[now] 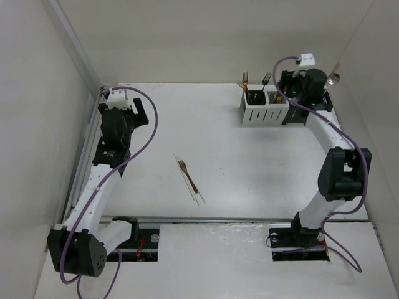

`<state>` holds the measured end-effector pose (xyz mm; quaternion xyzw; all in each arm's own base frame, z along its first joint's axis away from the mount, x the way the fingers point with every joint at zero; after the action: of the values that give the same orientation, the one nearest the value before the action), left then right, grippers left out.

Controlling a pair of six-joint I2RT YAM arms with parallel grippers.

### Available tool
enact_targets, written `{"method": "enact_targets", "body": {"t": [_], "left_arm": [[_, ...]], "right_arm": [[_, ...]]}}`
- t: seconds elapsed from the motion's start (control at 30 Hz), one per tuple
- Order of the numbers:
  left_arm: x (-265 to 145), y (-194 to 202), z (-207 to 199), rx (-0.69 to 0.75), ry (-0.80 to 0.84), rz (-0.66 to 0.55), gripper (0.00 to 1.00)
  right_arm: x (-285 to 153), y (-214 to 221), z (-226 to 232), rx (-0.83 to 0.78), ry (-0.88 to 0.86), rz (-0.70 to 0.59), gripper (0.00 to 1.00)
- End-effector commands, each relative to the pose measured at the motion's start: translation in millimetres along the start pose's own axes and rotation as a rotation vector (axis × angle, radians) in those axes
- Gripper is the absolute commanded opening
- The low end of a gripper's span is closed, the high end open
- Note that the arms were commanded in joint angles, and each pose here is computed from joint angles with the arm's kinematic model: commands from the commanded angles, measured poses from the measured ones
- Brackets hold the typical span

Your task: Sort the eating utensils into containers

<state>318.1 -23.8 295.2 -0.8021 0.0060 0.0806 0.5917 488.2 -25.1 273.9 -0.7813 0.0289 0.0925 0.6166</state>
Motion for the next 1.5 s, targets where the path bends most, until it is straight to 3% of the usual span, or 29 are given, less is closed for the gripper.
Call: {"method": "enact_targets", "body": {"t": [0.0, 0.07, 0.1, 0.17, 0.2, 0.23, 0.33, 0.43, 0.57, 0.8, 0.83, 0.9, 1.1, 1.27, 1.3, 1.4, 1.47], "left_arm": [[-8, -18, -6, -0.051, 0.035, -0.071, 0.77], [-10, -15, -3, -0.06, 0.021, -0.066, 0.77], [-13, -18, -4, -0.063, 0.025, -0.077, 0.77], [-15, -18, -3, -0.073, 0.026, -0.08, 0.77], [-18, -18, -2, -0.074, 0.019, -0.087, 0.77], [-17, -14, 0, -0.072, 0.016, -0.079, 0.77], [-26, -13, 0, -0.097, 0.031, -0.091, 0.77], [-35, -11, 2, -0.108, 0.034, -0.097, 0.77], [-44, -4, 6, -0.116, 0.031, -0.086, 0.77], [-53, 2, 10, -0.132, 0.025, -0.07, 0.77], [-54, 4, 11, -0.132, 0.025, -0.07, 0.77], [-56, 6, 12, -0.132, 0.025, -0.07, 0.77], [-61, 3, 11, -0.153, 0.03, -0.08, 0.77], [-64, 1, 12, -0.153, 0.022, -0.084, 0.77], [-64, 2, 13, -0.151, 0.018, -0.076, 0.77], [-66, 2, 13, -0.151, 0.018, -0.075, 0.77], [-66, 2, 13, -0.151, 0.018, -0.075, 0.77]], "right_arm": [[-27, -28, 94, -0.047, -0.163, 0.069, 0.71], [-41, -24, 139, -0.096, -0.211, 0.132, 0.73], [-60, -14, 191, -0.141, -0.34, 0.189, 0.74], [-74, 5, 242, -0.18, -0.459, 0.272, 0.74], [-94, 10, 284, -0.203, -0.588, 0.285, 0.71], [-106, 22, 304, -0.209, -0.662, 0.329, 0.61], [-144, 50, 369, -0.232, -0.841, 0.422, 0.42], [-169, 80, 406, -0.316, -0.881, 0.507, 0.38], [-188, 107, 424, -0.375, -0.901, 0.59, 0.27], [-213, 118, 446, -0.426, -0.951, 0.588, 0.3], [-217, 122, 450, -0.439, -0.961, 0.594, 0.34], [-216, 118, 457, -0.435, -0.956, 0.584, 0.39], [-200, 138, 465, -0.474, -0.854, 0.67, 0.37], [-195, 157, 465, -0.509, -0.799, 0.74, 0.28], [-194, 157, 464, -0.503, -0.782, 0.741, 0.18], [-195, 159, 459, -0.502, -0.752, 0.749, 0.04], [-195, 153, 457, -0.492, -0.736, 0.736, 0.0]]}}
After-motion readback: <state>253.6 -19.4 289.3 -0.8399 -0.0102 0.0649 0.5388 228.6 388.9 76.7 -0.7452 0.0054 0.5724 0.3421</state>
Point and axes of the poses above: each gripper's point midway between its finger pads, its own x axis out along the fingers, its own z axis along the line the jaws close on, y = z × x, the point moved 6 cm from there along -x, back along the fingers, and after that the axes turned 12 degrees about -x, right-handed, at the moved point
